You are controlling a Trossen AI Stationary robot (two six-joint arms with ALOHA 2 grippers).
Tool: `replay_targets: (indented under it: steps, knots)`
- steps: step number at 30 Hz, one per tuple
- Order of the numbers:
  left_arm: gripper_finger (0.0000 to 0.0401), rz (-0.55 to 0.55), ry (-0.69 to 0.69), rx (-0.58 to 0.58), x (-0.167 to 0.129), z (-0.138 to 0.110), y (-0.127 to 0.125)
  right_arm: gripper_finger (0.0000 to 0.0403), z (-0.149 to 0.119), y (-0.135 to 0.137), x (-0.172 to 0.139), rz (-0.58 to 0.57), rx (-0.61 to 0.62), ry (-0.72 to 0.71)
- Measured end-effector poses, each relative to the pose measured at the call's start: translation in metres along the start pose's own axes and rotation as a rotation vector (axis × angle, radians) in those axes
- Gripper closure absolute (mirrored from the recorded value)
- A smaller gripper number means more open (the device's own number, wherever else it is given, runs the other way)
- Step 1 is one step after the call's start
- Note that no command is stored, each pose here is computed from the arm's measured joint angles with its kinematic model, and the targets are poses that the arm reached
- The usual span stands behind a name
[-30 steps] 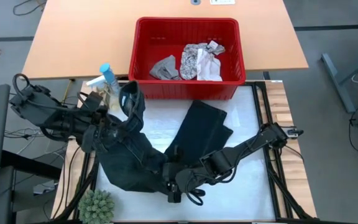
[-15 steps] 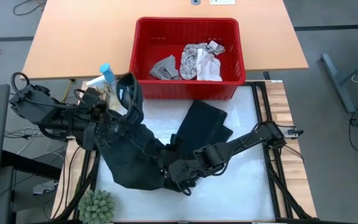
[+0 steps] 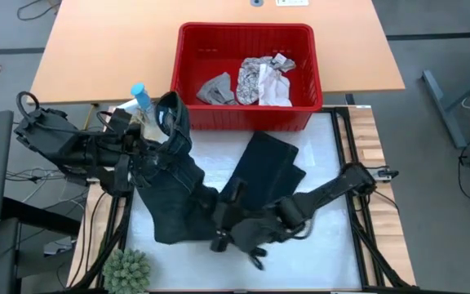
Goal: Fold Laundry from Bin
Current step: Fold the blue pants from the red laundry bin
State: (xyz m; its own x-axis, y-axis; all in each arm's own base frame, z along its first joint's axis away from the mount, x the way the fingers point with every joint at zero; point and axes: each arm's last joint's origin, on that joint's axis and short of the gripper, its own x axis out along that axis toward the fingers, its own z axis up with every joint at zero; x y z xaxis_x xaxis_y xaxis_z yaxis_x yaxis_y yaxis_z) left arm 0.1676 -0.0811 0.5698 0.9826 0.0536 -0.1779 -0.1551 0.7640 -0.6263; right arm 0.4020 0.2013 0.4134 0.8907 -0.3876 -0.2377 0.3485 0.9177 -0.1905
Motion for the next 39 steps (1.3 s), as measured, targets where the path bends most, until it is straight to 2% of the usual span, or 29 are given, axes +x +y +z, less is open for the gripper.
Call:
replay_targets:
  steps: [5, 9, 13, 20, 23, 29, 34, 39]
  knots:
    - [0.0372, -0.037, -0.004, -0.019, -0.001, 0.002, -0.003, 0.0382, 0.029, -0.001, -0.048, -0.087, -0.052, -0.087]
    - [0.0372, -0.189, -0.008, -0.054, -0.004, 0.005, -0.016, 0.0383, 0.035, -0.011, -0.079, -0.164, -0.07, -0.094]
    - [0.0372, -0.302, -0.027, -0.05, -0.012, 0.004, -0.029, 0.0383, 0.025, -0.022, -0.085, -0.193, -0.029, -0.034]
    - [0.0372, -0.3, 0.054, -0.067, -0.016, -0.018, -0.042, 0.0383, -0.008, -0.028, -0.08, -0.23, 0.003, 0.118]
    - [0.0372, -0.234, 0.096, -0.064, -0.013, -0.036, -0.047, 0.0383, -0.013, -0.034, -0.078, -0.253, -0.001, 0.15]
    - [0.0372, 0.012, 0.131, 0.029, 0.006, -0.061, -0.036, 0.0383, -0.021, -0.056, -0.059, -0.32, -0.075, 0.251]
    - [0.0372, 0.214, 0.109, 0.16, 0.031, -0.047, -0.007, 0.0383, -0.041, -0.082, -0.023, -0.409, -0.144, 0.408]
    - [0.0372, 0.388, 0.088, 0.273, 0.055, -0.015, 0.031, 0.0383, -0.064, -0.111, 0.014, -0.487, -0.253, 0.559]
